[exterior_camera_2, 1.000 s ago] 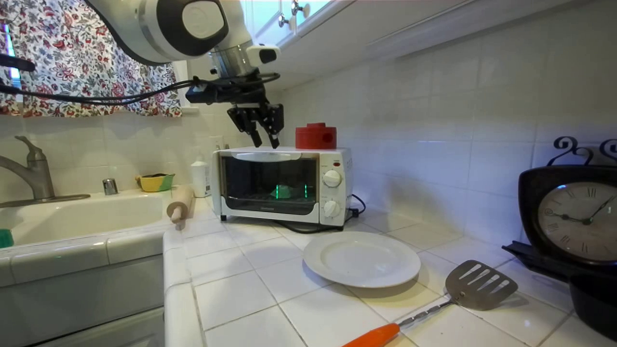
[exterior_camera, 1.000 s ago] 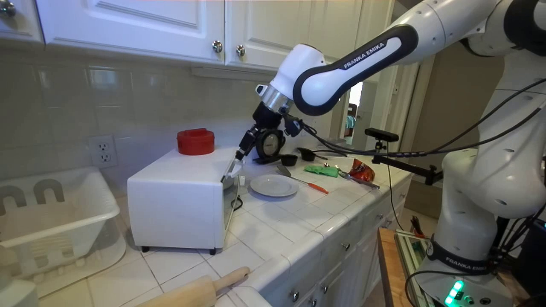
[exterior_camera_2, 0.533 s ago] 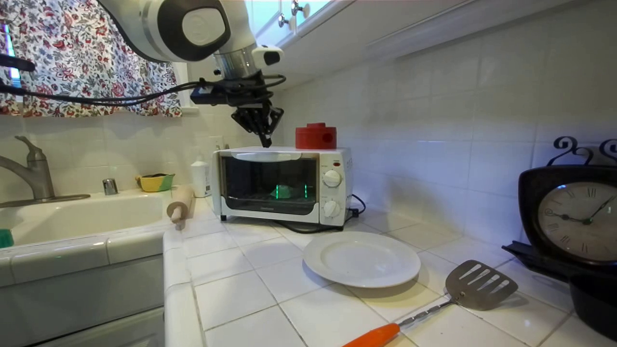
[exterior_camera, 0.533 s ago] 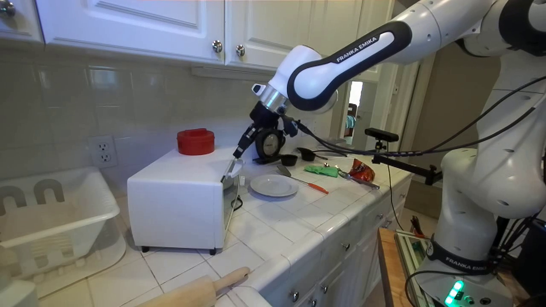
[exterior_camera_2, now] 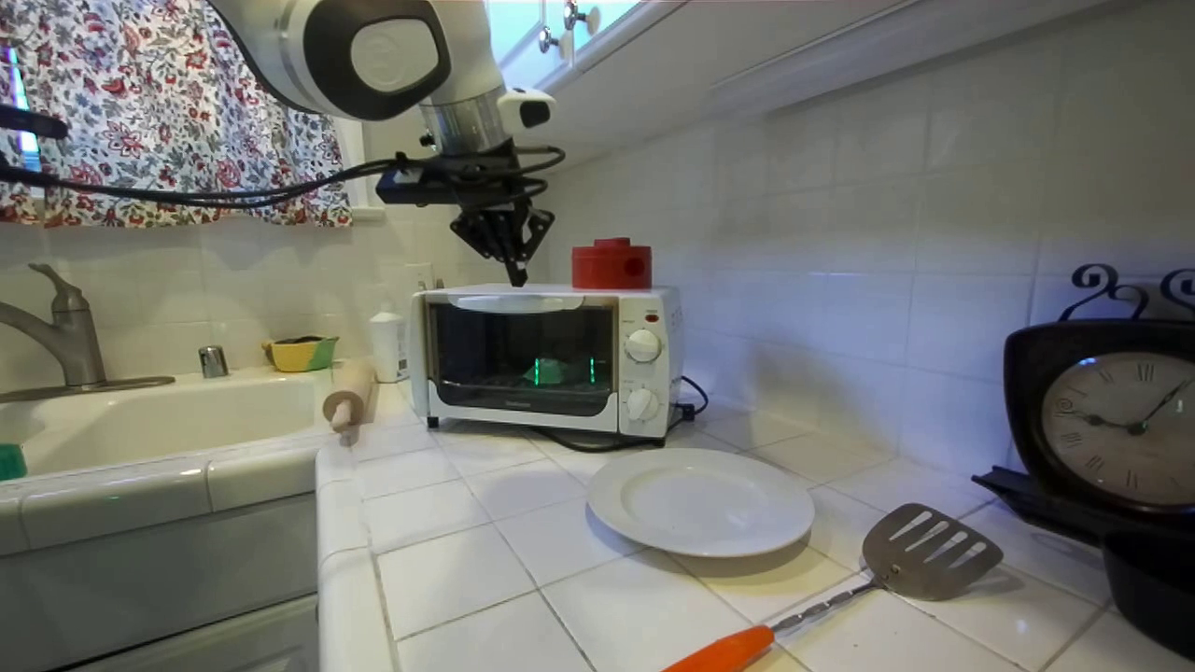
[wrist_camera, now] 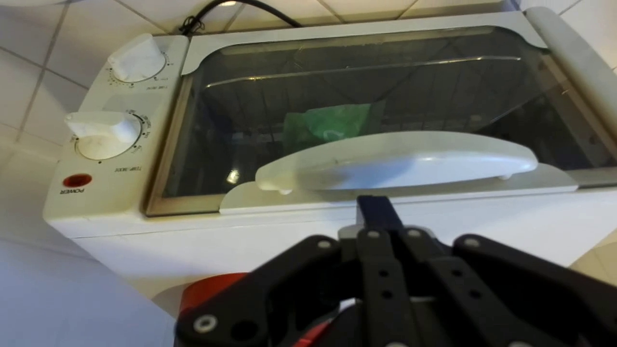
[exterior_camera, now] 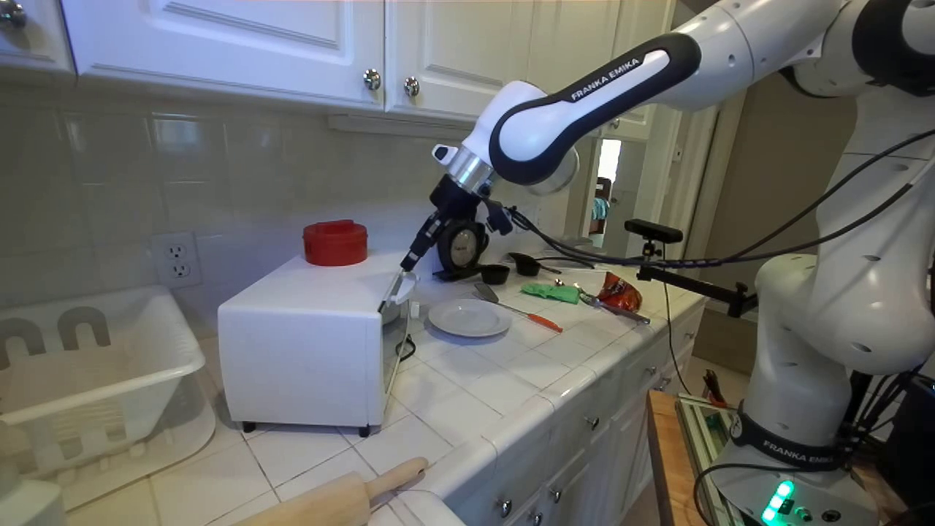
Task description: Open the oven
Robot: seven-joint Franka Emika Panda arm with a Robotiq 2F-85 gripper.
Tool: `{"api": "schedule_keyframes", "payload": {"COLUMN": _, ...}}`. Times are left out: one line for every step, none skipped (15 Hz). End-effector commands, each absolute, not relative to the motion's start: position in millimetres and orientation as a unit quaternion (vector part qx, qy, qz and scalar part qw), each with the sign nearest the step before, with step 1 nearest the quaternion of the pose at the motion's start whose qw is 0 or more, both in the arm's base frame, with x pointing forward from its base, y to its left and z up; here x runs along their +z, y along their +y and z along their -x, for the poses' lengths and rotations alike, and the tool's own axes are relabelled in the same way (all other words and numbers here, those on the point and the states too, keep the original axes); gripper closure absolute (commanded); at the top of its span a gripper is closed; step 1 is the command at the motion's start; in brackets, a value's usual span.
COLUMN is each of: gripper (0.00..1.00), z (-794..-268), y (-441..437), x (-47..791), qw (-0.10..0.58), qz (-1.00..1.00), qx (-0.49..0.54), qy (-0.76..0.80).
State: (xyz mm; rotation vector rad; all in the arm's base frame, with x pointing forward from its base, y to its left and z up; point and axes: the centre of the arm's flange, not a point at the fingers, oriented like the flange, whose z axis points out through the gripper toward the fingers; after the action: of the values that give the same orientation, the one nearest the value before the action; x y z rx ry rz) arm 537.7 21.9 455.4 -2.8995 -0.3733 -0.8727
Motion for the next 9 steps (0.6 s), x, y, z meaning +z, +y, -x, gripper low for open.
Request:
{"api": "schedule_keyframes", "payload": {"gripper": 1.0, "z": -546.5, "y": 15.1, "x": 450.0, "qw": 0.049, "qz": 0.947, "qx": -0.287, "qy": -0.139}}
{"api": "schedule_keyframes", "payload": {"gripper": 1.0, "z": -547.4, "y": 14.9, "x": 448.4, "qw": 0.049, "qz": 0.945, "qx": -0.289, "qy": -0.143}}
{"api": "schedule_keyframes", "payload": {"gripper": 1.0, "z": -548.2, "y": 15.0, "x": 446.9, "qw": 0.049, "qz": 0.945, "qx": -0.288, "qy": -0.145}}
{"api": "schedule_keyframes", "payload": {"gripper": 1.0, "z": -548.8, "y": 15.0, "x": 444.7, "qw": 0.05, "qz": 0.945, "qx": -0.288, "qy": -0.148}}
{"api": "schedule_keyframes", "payload": {"gripper": 1.0, "z": -549.5, "y": 15.1, "x": 442.3, "qw": 0.052, "qz": 0.944, "qx": -0.288, "qy": -0.151}}
{"api": "schedule_keyframes", "payload": {"gripper": 1.0, "z": -549.8, "y": 15.3, "x": 439.6, "qw": 0.052, "qz": 0.944, "qx": -0.287, "qy": -0.153}}
{"api": "schedule_keyframes", "payload": {"gripper": 1.0, "z": -549.8, "y": 15.7, "x": 437.7, "qw": 0.053, "qz": 0.944, "qx": -0.286, "qy": -0.157}}
{"api": "schedule_keyframes", "payload": {"gripper": 1.0, "z": -549.2, "y": 16.0, "x": 437.9, "qw": 0.052, "qz": 0.945, "qx": -0.284, "qy": -0.158}}
{"api": "schedule_keyframes", "payload": {"gripper": 1.0, "z": -548.1, "y": 16.4, "x": 438.0, "qw": 0.048, "qz": 0.947, "qx": -0.277, "qy": -0.156}}
